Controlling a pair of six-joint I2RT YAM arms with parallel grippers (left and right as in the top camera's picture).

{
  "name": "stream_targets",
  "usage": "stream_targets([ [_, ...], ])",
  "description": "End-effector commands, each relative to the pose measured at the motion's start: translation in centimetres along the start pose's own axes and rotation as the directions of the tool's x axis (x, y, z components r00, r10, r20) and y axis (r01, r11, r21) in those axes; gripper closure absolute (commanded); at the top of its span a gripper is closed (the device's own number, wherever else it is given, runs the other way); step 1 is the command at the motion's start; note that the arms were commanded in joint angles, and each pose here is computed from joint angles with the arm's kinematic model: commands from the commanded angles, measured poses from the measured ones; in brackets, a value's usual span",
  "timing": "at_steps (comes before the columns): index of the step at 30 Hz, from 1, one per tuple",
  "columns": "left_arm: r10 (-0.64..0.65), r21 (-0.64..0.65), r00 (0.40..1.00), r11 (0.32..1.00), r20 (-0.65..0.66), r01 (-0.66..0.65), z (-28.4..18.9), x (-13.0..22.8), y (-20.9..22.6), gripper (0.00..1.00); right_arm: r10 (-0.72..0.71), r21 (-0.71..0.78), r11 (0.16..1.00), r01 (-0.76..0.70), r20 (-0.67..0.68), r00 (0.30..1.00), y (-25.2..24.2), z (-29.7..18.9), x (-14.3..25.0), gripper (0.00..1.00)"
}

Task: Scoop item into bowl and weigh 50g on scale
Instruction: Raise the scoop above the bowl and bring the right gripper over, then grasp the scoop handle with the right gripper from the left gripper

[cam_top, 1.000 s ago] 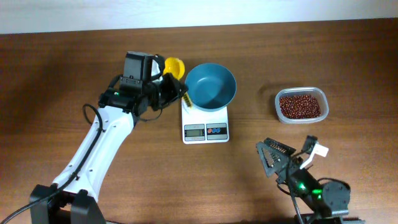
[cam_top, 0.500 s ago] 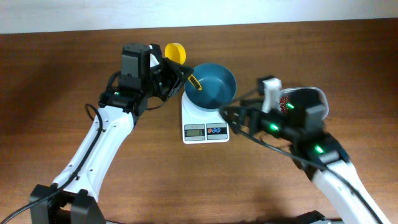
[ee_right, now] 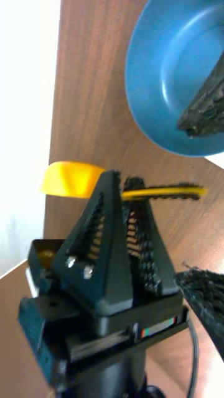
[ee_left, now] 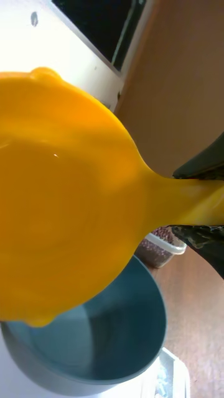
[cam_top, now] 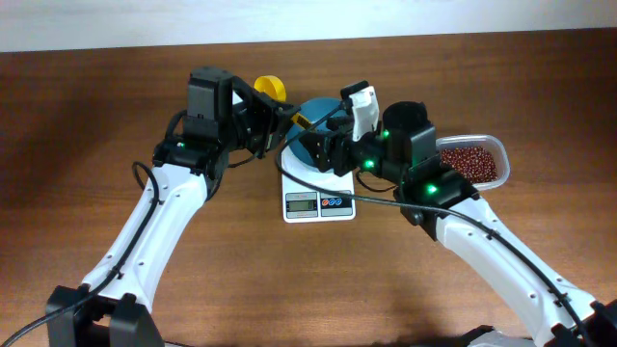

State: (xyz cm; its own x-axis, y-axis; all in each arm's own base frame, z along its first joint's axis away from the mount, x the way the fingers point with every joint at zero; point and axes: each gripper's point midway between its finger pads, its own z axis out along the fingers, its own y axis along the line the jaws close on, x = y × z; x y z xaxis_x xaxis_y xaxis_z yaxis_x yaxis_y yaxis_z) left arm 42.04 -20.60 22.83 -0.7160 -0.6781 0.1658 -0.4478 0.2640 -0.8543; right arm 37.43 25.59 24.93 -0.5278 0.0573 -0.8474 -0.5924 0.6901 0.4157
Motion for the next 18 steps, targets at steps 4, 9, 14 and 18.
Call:
stream_targets([
  [4, -0.040, 0.016, 0.999, 0.999, -0.030, 0.041, 0.0, 0.4, -0.7, 1.00, -0.024, 0.033, 0.999, 0.023, 0.023, 0.999, -0.3, 0.9, -0.6, 0.38],
  [9, -0.040, 0.016, 0.999, 0.999, -0.030, 0.041, 0.0, 0.4, -0.7, 1.00, -0.030, 0.029, 0.999, 0.029, 0.039, 0.999, -0.2, 1.1, -1.0, 0.41],
  [14, -0.040, 0.016, 0.999, 0.999, -0.030, 0.041, 0.0, 0.4, -0.7, 1.00, -0.034, 0.045, 0.998, 0.032, 0.055, 0.998, -0.5, 1.0, -1.3, 0.50],
  [18, -0.041, 0.016, 0.999, 0.999, -0.030, 0.041, 0.0, 0.4, -0.7, 1.00, -0.033, 0.044, 0.999, 0.031, 0.051, 0.998, -0.7, 1.4, -1.1, 0.53],
])
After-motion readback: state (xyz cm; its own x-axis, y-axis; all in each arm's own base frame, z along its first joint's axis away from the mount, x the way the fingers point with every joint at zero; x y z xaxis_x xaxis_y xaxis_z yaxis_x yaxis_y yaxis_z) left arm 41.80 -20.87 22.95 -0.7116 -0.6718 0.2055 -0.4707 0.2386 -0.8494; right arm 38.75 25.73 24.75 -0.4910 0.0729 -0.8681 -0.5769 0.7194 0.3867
